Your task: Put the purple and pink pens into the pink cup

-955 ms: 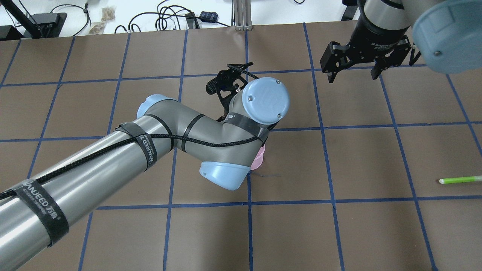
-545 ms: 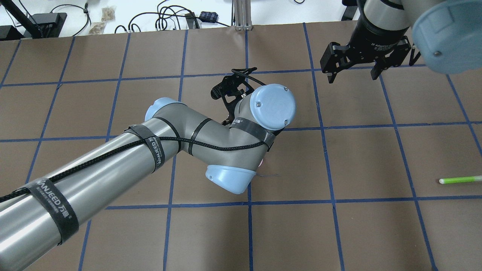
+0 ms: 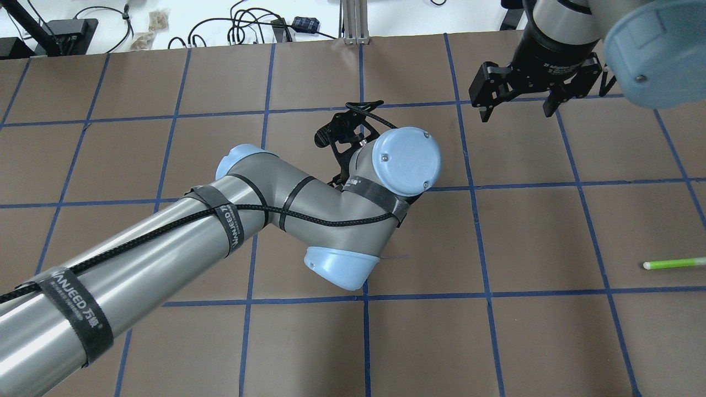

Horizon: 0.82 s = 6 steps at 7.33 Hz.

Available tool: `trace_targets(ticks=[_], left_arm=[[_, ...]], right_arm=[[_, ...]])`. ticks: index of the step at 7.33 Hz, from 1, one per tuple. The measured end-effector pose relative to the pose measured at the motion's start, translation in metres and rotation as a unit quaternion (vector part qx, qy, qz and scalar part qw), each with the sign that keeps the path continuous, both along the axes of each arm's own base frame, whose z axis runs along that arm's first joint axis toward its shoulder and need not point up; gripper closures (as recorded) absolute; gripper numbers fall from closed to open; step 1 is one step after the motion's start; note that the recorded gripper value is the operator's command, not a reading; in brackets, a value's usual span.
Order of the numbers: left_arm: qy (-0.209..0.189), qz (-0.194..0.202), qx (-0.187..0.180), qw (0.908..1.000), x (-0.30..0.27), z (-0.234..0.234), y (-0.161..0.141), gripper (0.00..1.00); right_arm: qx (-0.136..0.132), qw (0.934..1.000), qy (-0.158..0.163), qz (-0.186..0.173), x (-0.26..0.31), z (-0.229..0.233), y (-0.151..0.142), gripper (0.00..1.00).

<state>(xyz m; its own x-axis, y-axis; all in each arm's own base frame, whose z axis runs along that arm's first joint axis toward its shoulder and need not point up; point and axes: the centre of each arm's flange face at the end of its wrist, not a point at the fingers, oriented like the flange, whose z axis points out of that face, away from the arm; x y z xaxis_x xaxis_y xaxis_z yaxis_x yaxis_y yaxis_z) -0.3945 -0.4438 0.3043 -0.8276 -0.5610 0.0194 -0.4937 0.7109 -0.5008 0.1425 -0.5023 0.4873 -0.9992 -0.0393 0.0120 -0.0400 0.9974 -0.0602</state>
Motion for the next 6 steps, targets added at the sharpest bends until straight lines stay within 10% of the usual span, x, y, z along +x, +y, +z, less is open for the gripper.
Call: trace_targets(ticks=[6], left_arm=[[0.027,-0.138,0.169,0.9757,0.153,0.060,-0.088,0.00]], right_arm=[[-0.003,1.0000,-0.002,-0.005,0.001,0.003,0.000,0.00]])
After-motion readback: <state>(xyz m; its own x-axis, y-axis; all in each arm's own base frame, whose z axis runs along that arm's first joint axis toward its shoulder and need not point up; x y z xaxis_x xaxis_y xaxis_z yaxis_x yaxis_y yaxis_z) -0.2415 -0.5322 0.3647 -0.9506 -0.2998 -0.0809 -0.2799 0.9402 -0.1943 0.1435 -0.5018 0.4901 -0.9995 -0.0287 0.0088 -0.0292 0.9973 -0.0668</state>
